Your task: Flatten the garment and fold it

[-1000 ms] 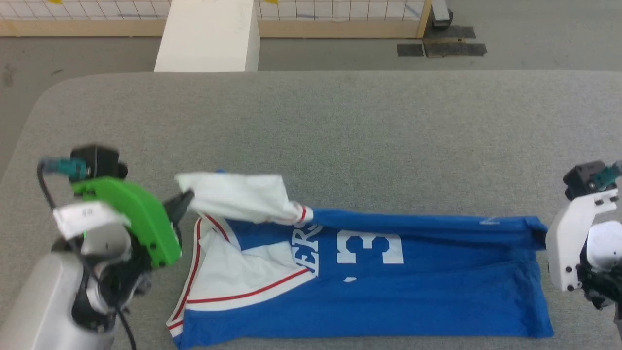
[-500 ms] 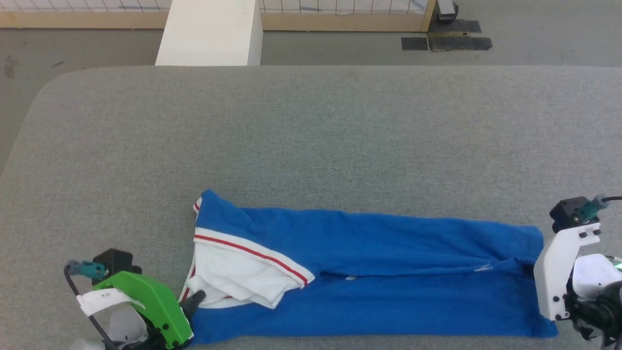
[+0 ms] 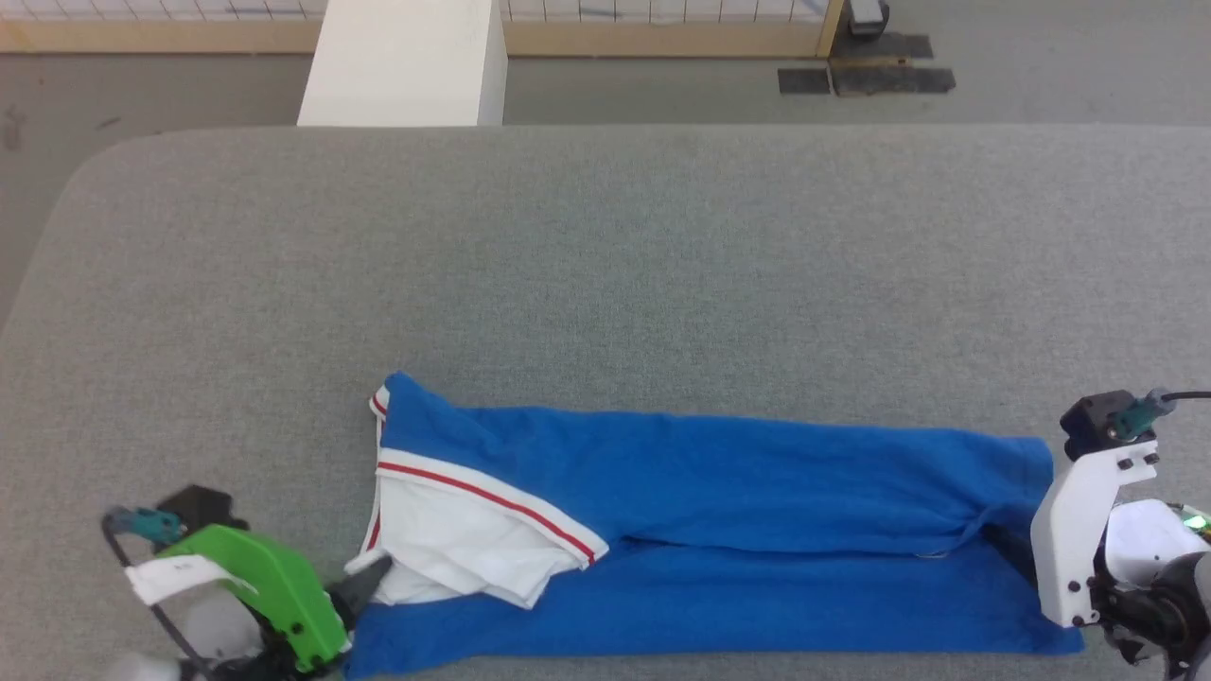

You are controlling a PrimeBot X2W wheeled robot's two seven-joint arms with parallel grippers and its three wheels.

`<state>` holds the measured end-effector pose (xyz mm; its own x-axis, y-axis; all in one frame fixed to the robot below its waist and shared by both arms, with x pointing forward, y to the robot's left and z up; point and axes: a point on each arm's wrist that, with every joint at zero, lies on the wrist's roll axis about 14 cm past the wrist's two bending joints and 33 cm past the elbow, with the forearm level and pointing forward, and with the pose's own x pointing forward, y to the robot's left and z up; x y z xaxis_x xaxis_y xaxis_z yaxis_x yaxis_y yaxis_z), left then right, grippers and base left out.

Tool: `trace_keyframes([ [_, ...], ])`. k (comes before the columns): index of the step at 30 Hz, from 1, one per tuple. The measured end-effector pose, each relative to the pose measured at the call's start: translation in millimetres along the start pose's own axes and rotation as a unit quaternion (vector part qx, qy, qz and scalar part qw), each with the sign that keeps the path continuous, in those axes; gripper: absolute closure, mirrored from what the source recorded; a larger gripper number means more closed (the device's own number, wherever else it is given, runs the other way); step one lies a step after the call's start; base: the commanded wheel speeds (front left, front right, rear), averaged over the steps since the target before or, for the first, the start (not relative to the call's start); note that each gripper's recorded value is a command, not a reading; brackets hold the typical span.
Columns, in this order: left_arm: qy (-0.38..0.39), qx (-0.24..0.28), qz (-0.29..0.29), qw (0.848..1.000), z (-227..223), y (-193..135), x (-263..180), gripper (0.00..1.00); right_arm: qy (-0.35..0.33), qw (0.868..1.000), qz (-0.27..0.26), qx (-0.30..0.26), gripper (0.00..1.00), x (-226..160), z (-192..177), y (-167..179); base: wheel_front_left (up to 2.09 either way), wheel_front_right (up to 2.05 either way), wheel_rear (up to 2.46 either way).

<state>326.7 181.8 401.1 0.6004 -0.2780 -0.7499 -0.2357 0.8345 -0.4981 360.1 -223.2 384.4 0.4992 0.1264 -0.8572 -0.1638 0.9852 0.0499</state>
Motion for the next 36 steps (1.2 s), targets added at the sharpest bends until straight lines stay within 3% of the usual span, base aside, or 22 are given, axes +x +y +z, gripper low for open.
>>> trace_keyframes([
  [9,-0.112,0.064,-0.03,0.991,68.1,-30.8,-43.9,0.0,-0.109,0.994,-0.007,0.004,0.0,-48.2,48.5,-10.2,0.0,0.0,0.0],
  [12,-0.209,0.098,-0.052,0.972,106.8,-50.8,-65.0,0.0,-0.145,0.989,-0.015,0.018,0.0,-65.8,61.0,-18.7,0.0,0.0,0.0],
  [16,-0.324,0.141,-0.076,0.932,142.6,-69.8,-83.6,0.0,-0.166,0.985,-0.029,0.041,0.0,-77.9,62.6,-33.7,0.0,0.0,0.0],
  [18,-0.374,0.158,-0.083,0.91,151.7,-75.7,-87.6,0.0,-0.163,0.985,-0.033,0.05,0.0,-76.6,57.8,-37.9,0.0,0.0,0.0],
  [27,-0.495,0.187,-0.085,0.844,160.0,-79.5,-74.7,0.0,-0.083,0.995,-0.017,0.054,0.0,-43.8,21.2,-39.2,0.0,0.0,0.0],
  [36,-0.498,0.206,-0.07,0.839,152.0,-73.3,-46.2,0.0,-0.005,0.999,0.014,0.043,0.0,-6.4,-10.7,-31.2,0.0,0.0,0.0],
])
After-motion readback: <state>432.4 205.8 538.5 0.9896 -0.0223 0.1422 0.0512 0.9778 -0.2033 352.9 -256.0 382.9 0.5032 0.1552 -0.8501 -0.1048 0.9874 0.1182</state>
